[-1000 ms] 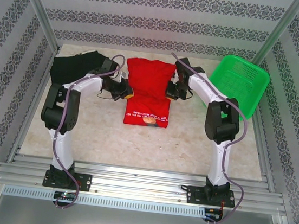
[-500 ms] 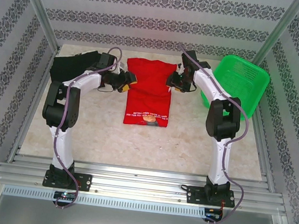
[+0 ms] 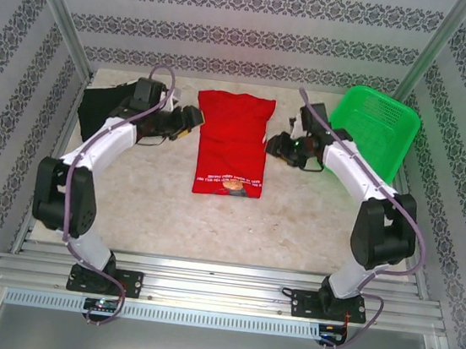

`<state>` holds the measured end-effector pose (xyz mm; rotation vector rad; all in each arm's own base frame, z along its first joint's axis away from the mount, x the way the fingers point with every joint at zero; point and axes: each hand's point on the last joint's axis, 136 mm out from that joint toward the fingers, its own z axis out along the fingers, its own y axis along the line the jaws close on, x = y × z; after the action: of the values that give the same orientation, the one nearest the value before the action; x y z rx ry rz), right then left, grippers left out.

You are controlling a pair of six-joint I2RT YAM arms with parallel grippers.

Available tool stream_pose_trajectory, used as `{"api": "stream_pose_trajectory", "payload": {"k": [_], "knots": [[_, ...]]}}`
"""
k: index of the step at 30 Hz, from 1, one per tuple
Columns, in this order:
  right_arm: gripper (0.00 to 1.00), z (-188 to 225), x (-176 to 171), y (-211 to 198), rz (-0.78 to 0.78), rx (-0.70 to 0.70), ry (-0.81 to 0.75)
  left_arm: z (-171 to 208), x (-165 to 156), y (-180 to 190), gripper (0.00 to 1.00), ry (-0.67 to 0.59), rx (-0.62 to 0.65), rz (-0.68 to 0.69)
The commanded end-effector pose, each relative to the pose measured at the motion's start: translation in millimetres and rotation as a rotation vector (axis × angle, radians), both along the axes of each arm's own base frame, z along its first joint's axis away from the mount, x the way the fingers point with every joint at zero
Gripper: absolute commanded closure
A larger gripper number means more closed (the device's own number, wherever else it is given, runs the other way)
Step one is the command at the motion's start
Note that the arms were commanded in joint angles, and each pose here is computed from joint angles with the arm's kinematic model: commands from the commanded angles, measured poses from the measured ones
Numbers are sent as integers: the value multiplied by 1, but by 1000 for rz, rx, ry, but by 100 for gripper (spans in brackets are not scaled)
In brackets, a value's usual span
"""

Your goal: Fold and stack the t-shirts

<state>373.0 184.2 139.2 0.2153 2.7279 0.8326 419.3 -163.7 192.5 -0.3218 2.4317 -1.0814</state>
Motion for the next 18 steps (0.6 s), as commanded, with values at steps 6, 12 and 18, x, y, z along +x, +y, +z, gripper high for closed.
{"api": "stream_pose_trajectory", "payload": {"k": [6, 12, 18], "knots": [[40, -55, -86, 20, 80, -1, 114, -82, -123, -3, 29, 193, 128, -96], [38, -77, -84, 27, 39, 48, 133, -98, -111, -13, 30, 193, 35, -42], [37, -93, -76, 35, 35, 63, 161, -118, -96, -25, 32, 223, -2, -27]]}}
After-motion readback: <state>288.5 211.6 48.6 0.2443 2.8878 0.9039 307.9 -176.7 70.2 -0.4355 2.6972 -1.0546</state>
